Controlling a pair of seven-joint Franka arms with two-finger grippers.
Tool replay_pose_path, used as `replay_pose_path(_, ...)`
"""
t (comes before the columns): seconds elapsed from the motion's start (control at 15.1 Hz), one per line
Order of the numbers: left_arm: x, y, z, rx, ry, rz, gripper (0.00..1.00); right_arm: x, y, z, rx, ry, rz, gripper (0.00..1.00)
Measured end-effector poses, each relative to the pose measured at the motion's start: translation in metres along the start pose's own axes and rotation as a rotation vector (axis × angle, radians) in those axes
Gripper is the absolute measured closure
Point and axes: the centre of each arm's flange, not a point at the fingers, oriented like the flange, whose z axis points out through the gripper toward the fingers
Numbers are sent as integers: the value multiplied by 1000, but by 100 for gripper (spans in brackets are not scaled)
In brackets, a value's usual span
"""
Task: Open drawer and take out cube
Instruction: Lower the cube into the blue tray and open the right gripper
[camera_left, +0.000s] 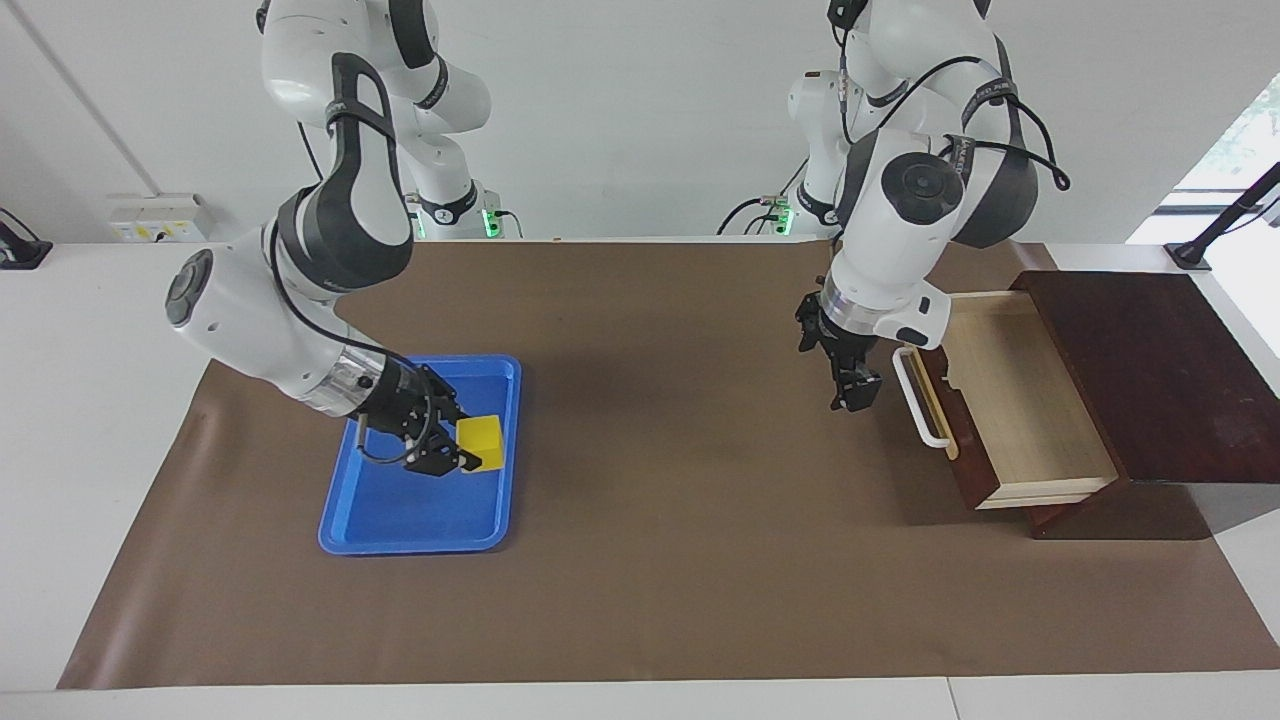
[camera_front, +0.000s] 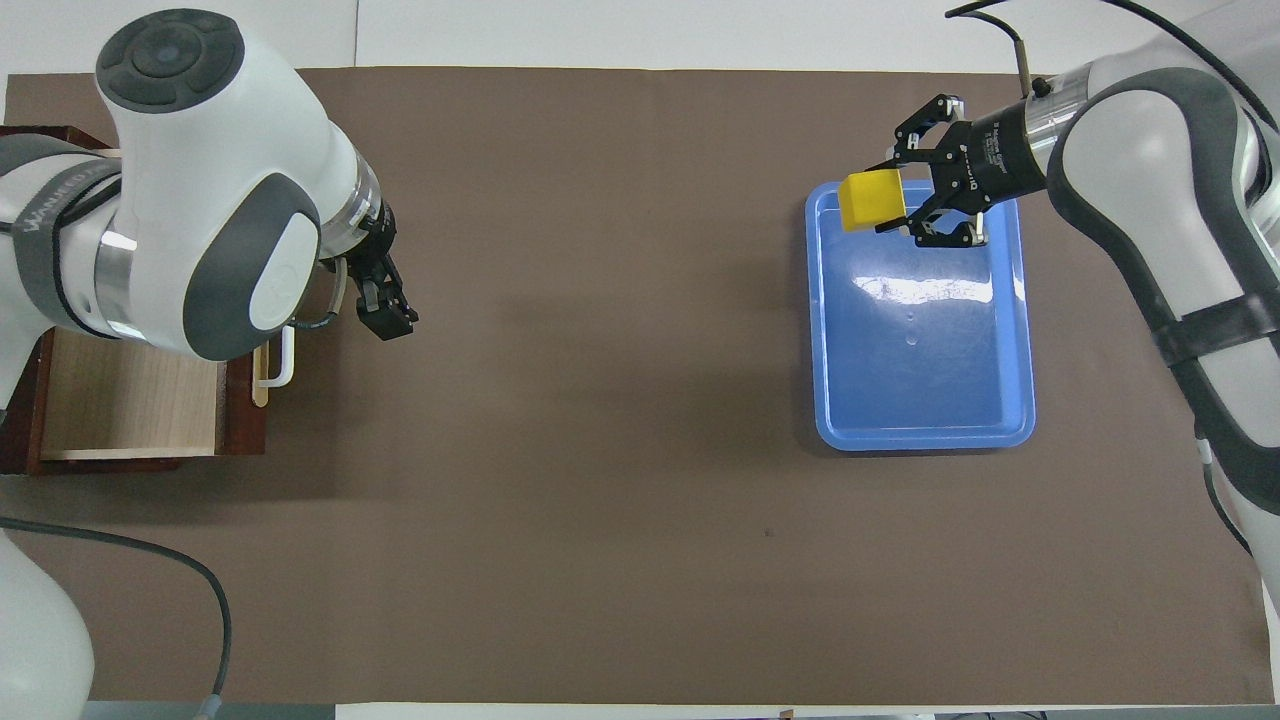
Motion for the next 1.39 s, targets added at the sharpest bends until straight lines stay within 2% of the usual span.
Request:
replay_pose_path(0.27,32,8,14,23,9,-8,0,76,34,8,-22,-55,137,44)
replay_pose_path(0.46,35,2,21,24,10,4,0,108,49,22,-13,-42,154,44)
replay_pose_path(0.99,71,7,37,41,12,26,0,143,78,65,-23,-8,174,44)
replay_pose_path(1.39,98,15,41,39,5,56,0,151,90,76,-36,-9,169,44)
